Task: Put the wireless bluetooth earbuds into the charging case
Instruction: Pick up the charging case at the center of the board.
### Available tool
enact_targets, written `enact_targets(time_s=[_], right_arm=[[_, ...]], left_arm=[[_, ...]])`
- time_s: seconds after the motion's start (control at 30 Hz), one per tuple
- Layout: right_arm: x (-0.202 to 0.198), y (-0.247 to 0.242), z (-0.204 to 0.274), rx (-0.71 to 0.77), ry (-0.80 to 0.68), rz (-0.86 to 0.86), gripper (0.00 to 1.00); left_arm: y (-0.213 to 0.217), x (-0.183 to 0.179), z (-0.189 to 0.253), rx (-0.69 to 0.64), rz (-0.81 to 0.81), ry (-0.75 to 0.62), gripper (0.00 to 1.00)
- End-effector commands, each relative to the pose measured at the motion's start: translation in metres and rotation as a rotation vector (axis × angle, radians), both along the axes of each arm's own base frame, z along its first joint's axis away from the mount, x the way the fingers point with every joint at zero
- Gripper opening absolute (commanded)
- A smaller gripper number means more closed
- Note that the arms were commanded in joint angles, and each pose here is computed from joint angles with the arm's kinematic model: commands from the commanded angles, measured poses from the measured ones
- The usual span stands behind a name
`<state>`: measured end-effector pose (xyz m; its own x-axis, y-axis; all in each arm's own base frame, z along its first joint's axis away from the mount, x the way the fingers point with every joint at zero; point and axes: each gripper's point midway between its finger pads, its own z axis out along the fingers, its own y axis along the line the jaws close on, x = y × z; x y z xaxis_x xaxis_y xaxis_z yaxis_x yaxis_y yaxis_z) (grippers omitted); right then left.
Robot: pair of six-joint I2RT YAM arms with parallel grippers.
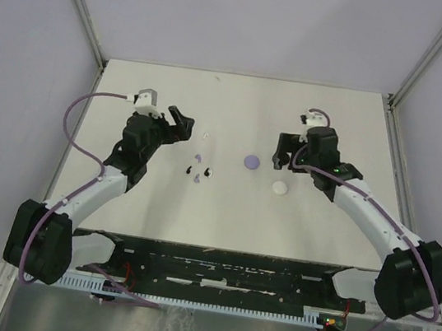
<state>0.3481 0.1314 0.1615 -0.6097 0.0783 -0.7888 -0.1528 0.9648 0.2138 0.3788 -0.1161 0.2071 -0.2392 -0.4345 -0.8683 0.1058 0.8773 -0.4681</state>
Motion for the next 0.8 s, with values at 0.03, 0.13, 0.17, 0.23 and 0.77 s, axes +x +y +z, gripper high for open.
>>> enact_targets(time_s=[0.03,0.13,0.17,0.23,0.77], right_arm=[[0.018,0.033,-0.003,-0.152,-0.009,0.047,0.99],[0.025,0.047,-0.021,-0.225,0.014,0.062,0.99],[0.027,0.051,-0.026,-0.247,0.022,0.068,0.99],[0.032,0.061,-0.038,-0.278,0.041,0.084,0.99],[0.056,0.114,-0.095,-0.267,0.127,0.156,0.94]], left_arm=[[-0.033,0.009,0.009,0.109,-0.106,-0.001,1.00],[-0.042,0.010,0.006,0.102,-0.143,0.011,0.98],[-0.044,0.010,0.006,0.102,-0.151,0.010,0.98],[-0.047,0.011,0.006,0.103,-0.161,0.014,0.98],[-0.059,0.015,0.001,0.104,-0.211,0.030,0.92]])
